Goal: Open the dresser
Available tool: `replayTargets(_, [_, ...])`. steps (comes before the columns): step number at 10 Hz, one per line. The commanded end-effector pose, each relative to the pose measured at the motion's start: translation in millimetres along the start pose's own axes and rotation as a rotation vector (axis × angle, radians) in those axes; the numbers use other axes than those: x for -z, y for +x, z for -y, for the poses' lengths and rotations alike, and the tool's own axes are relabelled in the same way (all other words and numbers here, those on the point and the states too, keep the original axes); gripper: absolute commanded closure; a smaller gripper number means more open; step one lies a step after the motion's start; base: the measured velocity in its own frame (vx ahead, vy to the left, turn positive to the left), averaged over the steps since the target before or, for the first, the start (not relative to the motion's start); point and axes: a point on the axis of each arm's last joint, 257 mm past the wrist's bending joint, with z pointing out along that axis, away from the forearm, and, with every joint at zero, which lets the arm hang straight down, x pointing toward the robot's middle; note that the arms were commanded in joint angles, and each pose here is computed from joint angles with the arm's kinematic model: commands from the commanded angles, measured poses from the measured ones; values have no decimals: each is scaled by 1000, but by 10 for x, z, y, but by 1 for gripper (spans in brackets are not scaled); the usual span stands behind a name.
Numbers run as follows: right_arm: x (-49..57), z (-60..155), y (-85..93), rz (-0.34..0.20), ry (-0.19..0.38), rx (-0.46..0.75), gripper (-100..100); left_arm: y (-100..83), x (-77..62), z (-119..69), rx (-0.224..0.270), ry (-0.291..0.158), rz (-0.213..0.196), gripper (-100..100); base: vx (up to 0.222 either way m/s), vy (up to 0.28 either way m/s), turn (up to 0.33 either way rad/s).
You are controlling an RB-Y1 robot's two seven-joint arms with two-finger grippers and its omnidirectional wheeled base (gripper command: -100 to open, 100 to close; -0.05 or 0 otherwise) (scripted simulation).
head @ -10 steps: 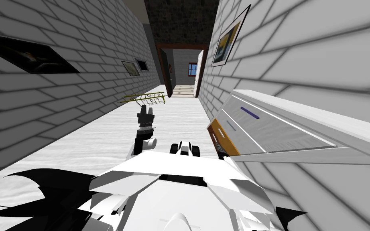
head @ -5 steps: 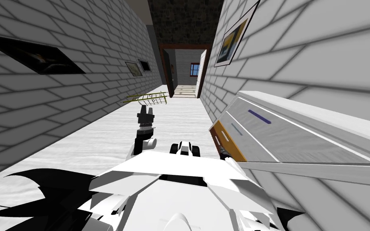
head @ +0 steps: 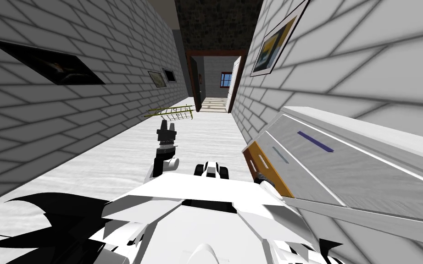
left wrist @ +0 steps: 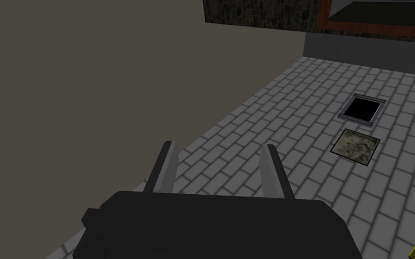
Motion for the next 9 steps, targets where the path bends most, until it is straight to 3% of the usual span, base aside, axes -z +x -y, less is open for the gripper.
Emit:
replayTargets(1, [-53, 329, -77, 10, 87, 62, -100, 0, 0, 0, 0, 0, 0, 0, 79, 15, 39])
replayTargets(2, [-103, 562, -154, 23, 152, 109, -100, 0, 0, 0, 0, 0, 0, 0, 95, 28, 81])
replayTargets(3, [-103, 563, -154, 23, 153, 109, -100, 0, 0, 0, 0, 0, 0, 0, 77, 22, 35])
replayTargets(4, [-138, 785, -244, 37, 215, 153, -100, 0, 0, 0, 0, 0, 0, 0, 89, 8, 63])
replayTargets(5, [-138, 785, -244, 37, 215, 153, -100, 0, 0, 0, 0, 0, 0, 0, 83, 9, 40])
replayTargets(8, [-173, 1371, -568, 78, 384, 266, -100, 0, 0, 0, 0, 0, 0, 0, 130, 35, 90])
replayTargets(9, [-173, 1372, -568, 78, 385, 266, -100, 0, 0, 0, 0, 0, 0, 0, 98, 8, 20])
